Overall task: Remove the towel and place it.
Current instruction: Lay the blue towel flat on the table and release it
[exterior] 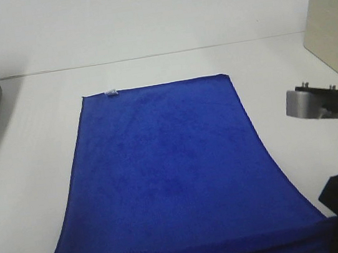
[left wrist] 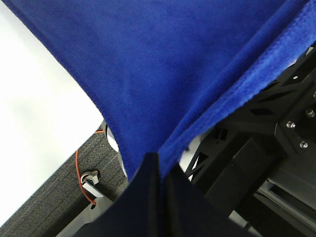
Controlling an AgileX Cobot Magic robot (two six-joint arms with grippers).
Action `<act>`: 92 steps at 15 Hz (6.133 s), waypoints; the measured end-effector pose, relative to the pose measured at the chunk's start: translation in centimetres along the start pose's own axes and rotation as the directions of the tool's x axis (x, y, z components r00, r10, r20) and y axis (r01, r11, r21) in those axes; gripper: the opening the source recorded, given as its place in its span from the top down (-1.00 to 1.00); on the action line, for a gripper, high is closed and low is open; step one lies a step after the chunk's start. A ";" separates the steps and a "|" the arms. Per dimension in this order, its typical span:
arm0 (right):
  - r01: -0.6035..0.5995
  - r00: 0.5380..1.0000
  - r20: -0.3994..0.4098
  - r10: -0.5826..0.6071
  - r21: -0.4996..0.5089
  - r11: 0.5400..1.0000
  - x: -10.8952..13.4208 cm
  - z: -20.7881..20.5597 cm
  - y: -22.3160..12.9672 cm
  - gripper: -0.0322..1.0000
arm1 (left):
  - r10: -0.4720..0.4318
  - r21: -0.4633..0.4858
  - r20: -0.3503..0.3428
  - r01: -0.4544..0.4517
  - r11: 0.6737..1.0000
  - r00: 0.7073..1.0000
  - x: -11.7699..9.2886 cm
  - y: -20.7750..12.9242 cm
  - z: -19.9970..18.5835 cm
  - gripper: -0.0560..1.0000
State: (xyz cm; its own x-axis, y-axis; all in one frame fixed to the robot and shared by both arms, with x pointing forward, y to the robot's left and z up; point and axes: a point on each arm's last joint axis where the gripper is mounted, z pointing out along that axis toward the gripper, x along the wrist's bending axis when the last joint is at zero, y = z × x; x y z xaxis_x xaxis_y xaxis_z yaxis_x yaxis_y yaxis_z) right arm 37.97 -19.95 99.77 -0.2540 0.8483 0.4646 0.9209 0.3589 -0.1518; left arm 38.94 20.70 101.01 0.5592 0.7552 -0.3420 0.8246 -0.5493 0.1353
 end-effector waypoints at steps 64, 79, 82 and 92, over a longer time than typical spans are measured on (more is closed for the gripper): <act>-0.086 0.994 -0.033 0.109 0.414 0.906 -4.8 8.8 6.4 -0.31 | -0.037 0.453 0.217 -0.067 0.889 0.975 2.2 7.9 13.3 -0.30; 0.088 0.959 0.281 -0.030 -0.196 0.977 -2.5 -7.9 20.0 -0.53 | -0.170 -0.126 -0.119 0.155 0.980 0.978 11.8 19.5 -0.7 -0.31; 0.001 0.987 0.151 0.053 -0.336 0.942 -7.2 -11.9 23.3 -0.53 | -0.259 -0.218 -0.138 0.226 0.950 0.956 15.8 19.9 -1.7 -0.31; 0.020 0.989 0.148 0.030 -0.325 0.945 -14.8 -4.6 34.5 -0.53 | -0.353 -0.283 -0.118 0.310 0.908 0.928 23.1 24.1 4.0 -0.31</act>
State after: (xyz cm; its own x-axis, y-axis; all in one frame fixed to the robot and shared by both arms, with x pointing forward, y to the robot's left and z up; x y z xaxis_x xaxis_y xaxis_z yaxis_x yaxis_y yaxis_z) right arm 74.89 -21.95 91.71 -0.2674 0.9068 0.3259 0.9617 0.2299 0.1493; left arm 71.41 23.50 92.65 0.2377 0.9373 -0.2551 0.9460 -0.1637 0.2798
